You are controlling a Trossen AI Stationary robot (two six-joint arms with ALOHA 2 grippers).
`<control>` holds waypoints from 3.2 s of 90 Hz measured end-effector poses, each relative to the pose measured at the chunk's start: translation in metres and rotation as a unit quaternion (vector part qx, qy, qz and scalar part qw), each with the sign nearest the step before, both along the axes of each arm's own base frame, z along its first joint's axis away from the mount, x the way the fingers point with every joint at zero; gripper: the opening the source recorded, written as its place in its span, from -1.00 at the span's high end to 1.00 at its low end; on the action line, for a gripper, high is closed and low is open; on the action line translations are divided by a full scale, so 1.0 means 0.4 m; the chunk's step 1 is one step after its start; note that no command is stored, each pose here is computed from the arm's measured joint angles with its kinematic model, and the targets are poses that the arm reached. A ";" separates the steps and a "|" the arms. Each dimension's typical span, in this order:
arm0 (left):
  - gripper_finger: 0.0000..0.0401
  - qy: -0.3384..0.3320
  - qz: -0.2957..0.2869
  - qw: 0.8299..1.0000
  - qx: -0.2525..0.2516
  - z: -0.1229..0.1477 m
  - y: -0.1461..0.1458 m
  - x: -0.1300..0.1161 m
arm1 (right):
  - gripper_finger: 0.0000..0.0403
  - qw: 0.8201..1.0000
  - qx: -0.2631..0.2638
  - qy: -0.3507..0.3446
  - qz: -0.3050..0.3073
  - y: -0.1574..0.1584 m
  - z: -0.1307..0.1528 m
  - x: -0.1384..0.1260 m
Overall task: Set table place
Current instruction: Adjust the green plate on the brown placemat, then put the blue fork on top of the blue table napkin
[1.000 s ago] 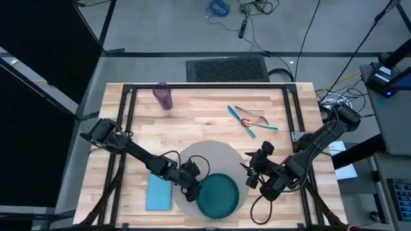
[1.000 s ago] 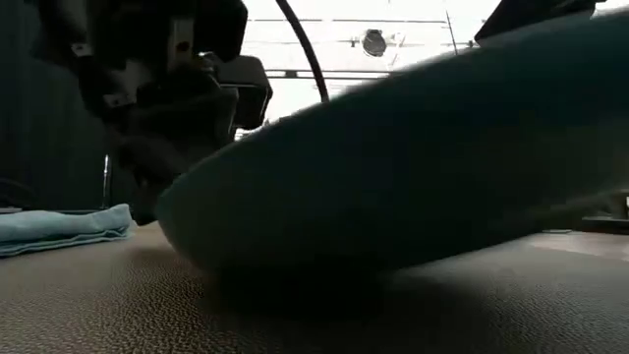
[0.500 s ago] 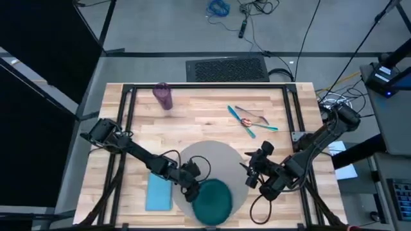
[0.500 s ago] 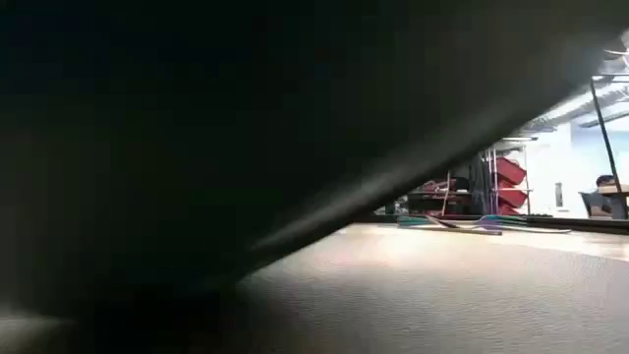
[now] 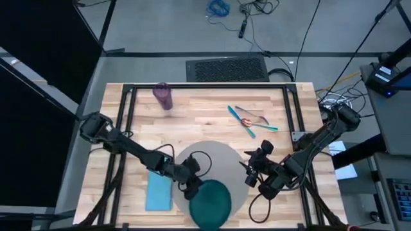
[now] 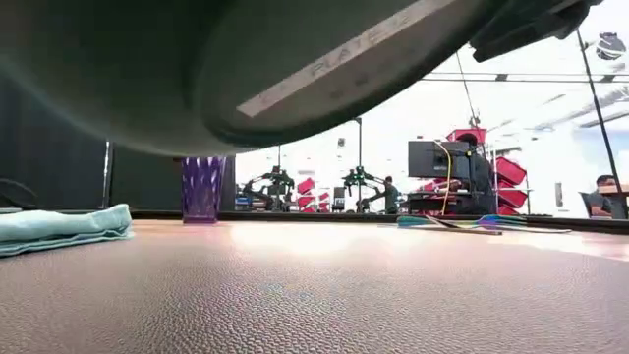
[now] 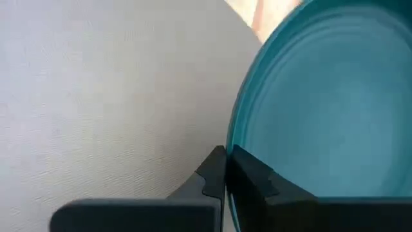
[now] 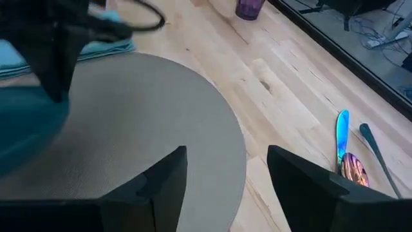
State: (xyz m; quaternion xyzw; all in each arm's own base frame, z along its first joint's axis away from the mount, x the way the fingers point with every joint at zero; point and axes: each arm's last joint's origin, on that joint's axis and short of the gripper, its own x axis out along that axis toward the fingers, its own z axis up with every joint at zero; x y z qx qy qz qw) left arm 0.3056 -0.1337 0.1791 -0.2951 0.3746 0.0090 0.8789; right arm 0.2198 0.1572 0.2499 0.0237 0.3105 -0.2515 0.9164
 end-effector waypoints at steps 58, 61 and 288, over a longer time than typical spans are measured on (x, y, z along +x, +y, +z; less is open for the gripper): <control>1.00 0.157 -0.039 0.985 0.054 0.060 0.063 0.031 | 0.00 1.000 -0.003 0.022 0.000 -0.025 -0.002 0.020; 1.00 0.160 -0.042 0.985 0.051 0.052 0.060 0.034 | 0.00 1.000 -0.004 0.023 0.001 -0.025 -0.002 0.020; 0.66 0.120 -0.054 0.991 0.019 0.022 0.141 0.102 | 0.00 0.995 -0.088 0.028 0.024 -0.030 0.004 0.023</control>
